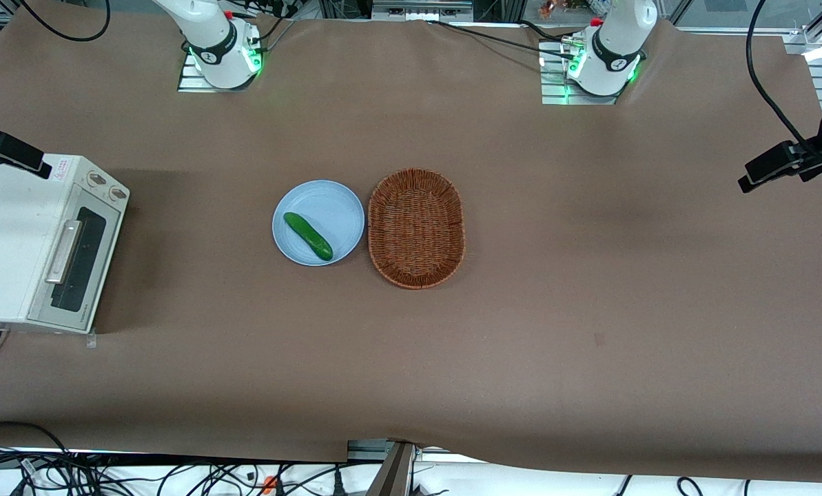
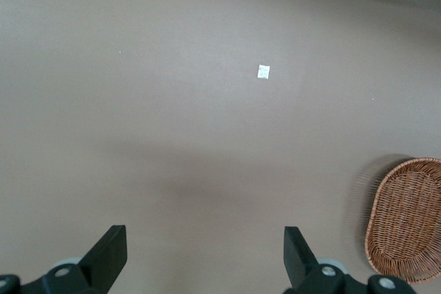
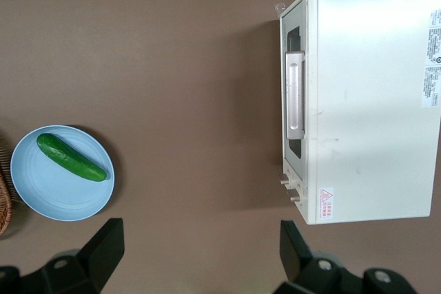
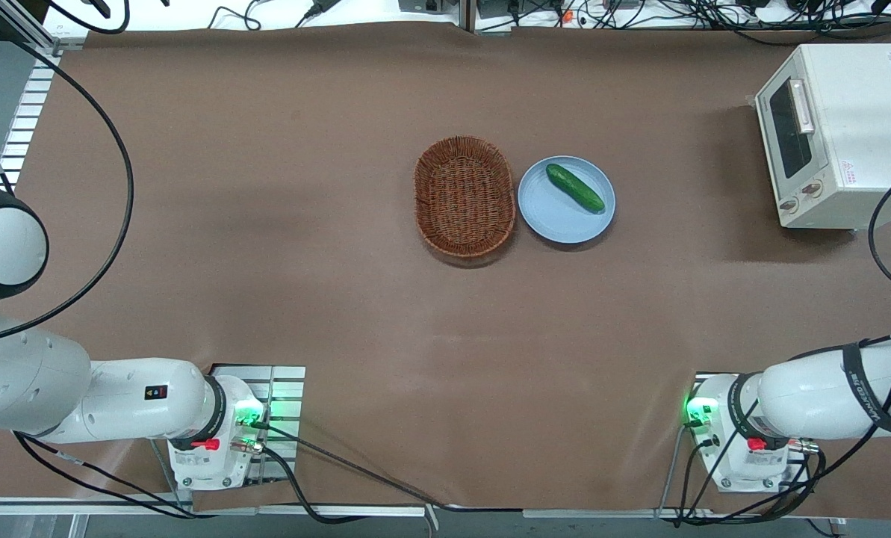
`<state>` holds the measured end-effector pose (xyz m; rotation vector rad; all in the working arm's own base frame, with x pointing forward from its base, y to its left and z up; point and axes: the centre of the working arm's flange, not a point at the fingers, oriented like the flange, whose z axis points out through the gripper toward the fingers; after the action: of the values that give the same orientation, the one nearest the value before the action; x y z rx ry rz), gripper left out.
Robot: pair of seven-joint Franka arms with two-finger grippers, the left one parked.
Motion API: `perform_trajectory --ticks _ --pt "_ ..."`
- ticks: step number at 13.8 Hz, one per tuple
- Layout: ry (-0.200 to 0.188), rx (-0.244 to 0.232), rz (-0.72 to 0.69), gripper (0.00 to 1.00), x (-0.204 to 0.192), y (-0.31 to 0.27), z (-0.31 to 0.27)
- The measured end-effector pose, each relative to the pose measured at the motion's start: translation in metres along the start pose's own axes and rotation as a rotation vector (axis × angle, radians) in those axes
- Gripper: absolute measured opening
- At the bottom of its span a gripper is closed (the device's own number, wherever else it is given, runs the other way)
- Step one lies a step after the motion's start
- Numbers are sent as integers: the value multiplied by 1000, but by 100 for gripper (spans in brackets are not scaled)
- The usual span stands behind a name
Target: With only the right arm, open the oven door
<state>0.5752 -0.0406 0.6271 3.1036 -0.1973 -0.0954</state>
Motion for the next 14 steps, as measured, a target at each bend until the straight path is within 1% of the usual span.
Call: perform_trajectory --ticks 4,7,14 --pt "-13 1 -1 100 -3 0 -1" --pt "-15 3 -4 100 -5 0 -2" --pt "-32 4 -9 100 -7 0 -2"
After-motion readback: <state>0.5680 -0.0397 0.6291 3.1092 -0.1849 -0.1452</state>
